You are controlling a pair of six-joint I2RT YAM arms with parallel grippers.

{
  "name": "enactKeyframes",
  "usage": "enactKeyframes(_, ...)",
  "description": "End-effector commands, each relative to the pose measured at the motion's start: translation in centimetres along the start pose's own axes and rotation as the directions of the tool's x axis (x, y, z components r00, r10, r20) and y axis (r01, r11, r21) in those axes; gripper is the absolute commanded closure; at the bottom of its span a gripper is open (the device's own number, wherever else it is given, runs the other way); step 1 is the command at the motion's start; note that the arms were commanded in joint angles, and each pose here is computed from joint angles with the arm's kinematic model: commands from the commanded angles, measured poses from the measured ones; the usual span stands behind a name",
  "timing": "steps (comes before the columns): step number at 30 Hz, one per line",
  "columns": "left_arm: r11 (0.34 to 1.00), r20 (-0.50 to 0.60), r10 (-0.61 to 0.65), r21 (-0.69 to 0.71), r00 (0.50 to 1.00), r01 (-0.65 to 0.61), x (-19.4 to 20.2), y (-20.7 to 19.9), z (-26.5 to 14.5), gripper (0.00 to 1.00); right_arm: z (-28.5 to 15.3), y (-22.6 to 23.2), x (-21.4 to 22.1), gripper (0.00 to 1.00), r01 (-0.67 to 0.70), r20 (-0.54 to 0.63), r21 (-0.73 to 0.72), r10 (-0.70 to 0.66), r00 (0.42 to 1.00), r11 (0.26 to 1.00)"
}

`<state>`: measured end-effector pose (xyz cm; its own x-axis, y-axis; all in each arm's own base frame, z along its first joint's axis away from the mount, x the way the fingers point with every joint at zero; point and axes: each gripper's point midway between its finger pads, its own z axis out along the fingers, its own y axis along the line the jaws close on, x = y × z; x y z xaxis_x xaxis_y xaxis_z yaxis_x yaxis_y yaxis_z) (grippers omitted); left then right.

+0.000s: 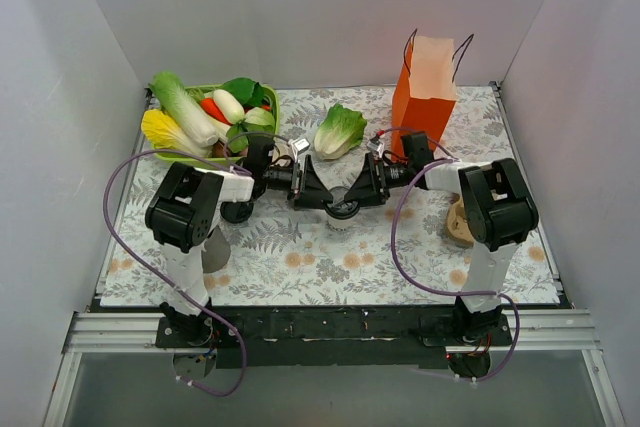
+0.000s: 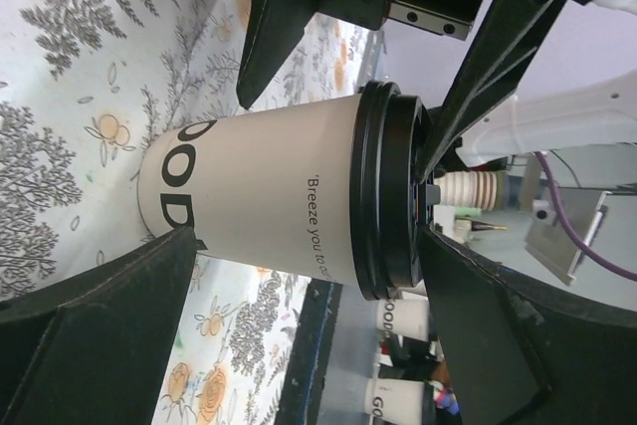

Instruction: Pack the takeout coffee

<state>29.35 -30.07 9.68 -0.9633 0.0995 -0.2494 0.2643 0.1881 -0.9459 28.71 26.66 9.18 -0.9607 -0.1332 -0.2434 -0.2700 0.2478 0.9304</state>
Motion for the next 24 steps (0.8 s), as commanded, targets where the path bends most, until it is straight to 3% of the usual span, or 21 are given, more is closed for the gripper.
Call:
enactKeyframes(1, 0.992, 0.032, 0.106, -0.068, 0.994, -0.103, -1.7, -1.5, -0.7, 0.04, -0.8, 1.1, -2.5, 0.02, 0.175, 0.054, 0.073, -0.179, 0.982, 0.982)
enactKeyframes(14, 0.964, -0.015, 0.245, -0.1, 0.969, -0.245, -3.5, -5.7, -2.0, 0.03, -3.0, 4.4, -2.9, 0.02, 0.353, 0.057, 0.128, -0.363, 0.93, 0.927)
enactKeyframes(18, 0.93, -0.011, 0.352, -0.109, 0.936, -0.351, -5.5, -8.9, -2.7, 0.03, -4.1, 5.6, -3.2, 0.02, 0.491, 0.019, 0.184, -0.503, 0.864, 0.851)
enactKeyframes(20, 0.91, -0.026, 0.391, -0.139, 0.92, -0.391, -5.8, -9.8, -3.2, 0.03, -4.9, 5.4, -2.7, 0.02, 0.577, -0.047, 0.242, -0.585, 0.81, 0.78)
enactKeyframes(21, 0.881, -0.014, 0.454, -0.147, 0.891, -0.451, -6.9, -11.6, -3.7, 0.03, -5.3, 5.4, -2.5, 0.02, 0.608, -0.072, 0.257, -0.613, 0.787, 0.751)
enactKeyframes(22, 0.86, -0.014, 0.479, -0.19, 0.878, -0.473, -7.4, -11.7, -4.0, 0.03, -6.0, 5.2, -2.6, 0.02, 0.7, -0.127, 0.286, -0.699, 0.704, 0.654)
enactKeyframes(24, 0.807, -0.022, 0.55, -0.246, 0.835, -0.537, -7.9, -12.7, -5.2, 0.04, -5.5, 6.5, -1.6, 0.02, 0.712, -0.143, 0.262, -0.704, 0.696, 0.651)
